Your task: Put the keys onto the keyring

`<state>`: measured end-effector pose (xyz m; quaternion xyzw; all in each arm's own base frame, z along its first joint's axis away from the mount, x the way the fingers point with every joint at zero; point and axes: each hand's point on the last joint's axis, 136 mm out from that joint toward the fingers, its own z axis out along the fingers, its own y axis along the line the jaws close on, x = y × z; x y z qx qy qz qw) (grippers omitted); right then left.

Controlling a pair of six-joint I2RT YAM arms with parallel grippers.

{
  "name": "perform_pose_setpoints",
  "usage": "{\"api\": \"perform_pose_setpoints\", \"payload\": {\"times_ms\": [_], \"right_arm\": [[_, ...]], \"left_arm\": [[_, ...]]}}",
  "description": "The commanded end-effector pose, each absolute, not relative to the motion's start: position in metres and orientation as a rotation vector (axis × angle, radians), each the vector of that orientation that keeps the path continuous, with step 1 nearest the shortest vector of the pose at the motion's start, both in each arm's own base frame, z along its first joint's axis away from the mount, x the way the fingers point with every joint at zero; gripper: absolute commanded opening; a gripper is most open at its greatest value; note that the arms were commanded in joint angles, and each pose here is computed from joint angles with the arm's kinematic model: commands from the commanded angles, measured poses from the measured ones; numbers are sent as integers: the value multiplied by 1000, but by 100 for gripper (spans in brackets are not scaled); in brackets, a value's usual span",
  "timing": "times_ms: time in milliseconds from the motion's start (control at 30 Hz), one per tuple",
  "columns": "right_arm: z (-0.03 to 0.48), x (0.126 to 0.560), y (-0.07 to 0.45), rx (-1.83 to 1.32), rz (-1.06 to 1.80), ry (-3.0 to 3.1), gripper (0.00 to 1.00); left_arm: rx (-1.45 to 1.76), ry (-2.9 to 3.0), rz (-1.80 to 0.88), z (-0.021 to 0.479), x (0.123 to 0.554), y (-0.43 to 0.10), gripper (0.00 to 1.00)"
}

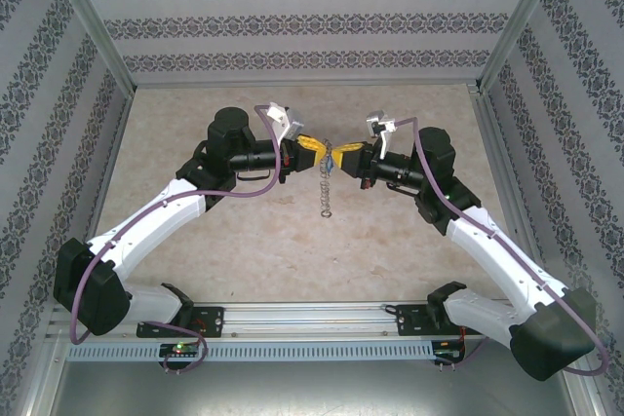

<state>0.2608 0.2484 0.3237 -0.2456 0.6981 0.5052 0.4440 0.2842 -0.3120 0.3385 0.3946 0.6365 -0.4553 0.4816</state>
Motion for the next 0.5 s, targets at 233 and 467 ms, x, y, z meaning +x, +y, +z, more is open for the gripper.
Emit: {"api": "perform_pose_setpoints", "payload": {"times_ms": [233, 467], "right_arm": [[314, 237, 255, -698, 1385, 1754, 22], [329, 246, 214, -548, 1296, 1711, 52]], "left_arm": [[962, 1368, -1090, 385, 274, -312, 0], [962, 1361, -1081, 386, 272, -310, 0]]}}
